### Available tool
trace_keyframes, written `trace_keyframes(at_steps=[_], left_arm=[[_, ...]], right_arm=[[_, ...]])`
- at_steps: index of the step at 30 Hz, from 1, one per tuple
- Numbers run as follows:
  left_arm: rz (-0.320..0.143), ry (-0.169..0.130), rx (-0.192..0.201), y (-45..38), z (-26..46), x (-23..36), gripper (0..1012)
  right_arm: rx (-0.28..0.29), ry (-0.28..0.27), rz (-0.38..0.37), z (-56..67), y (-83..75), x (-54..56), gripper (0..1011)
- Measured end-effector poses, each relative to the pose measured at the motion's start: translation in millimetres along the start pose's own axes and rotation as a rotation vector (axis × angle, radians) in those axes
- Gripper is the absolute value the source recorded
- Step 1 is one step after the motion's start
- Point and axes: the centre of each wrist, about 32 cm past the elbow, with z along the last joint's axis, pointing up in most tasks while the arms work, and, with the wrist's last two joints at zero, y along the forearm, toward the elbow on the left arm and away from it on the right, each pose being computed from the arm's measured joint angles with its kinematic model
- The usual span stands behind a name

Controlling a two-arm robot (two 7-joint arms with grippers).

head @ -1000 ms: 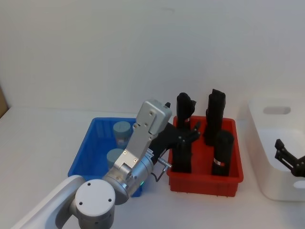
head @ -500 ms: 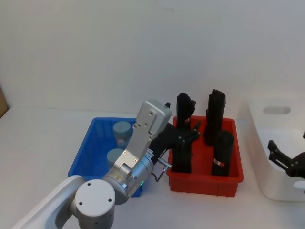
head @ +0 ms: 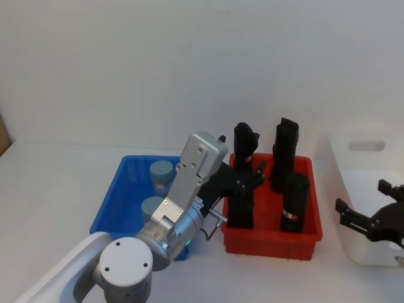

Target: Pick the cotton swabs from the blue box and place them into the white box.

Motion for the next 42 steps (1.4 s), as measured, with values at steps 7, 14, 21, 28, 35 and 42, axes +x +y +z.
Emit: trace_keyframes(at_steps=[7,14,21,28,35,42], left_arm=[[0.0,0.0,0.0,0.0,0.0,0.0,1002],[0.0,0.0,0.0,0.0,0.0,0.0,1002],[0.0,0.0,0.0,0.0,0.0,0.0,1003],[0.0,0.0,0.0,0.0,0.0,0.0,1002],[0.0,0.0,0.0,0.0,0.0,0.0,1002],[0.0,0.0,0.0,0.0,0.0,0.0,1002]], right_arm=[[-0.042,0.031,0.025,10.0,12.6,-5.2,1002],[-0.072,0.058,0.03,12.3,30.0,-14.7,1001],[-0.107,0.07,0.027,11.2,47.8,-25.1,1001],[-0.133,0.075,0.021,8.6,65.3,-34.9,1002],[-0.147,0.071,0.001,5.6,81.9,-44.0,1001],[-0.149,0.067,-0.03,2.9,95.0,-50.7,1002]])
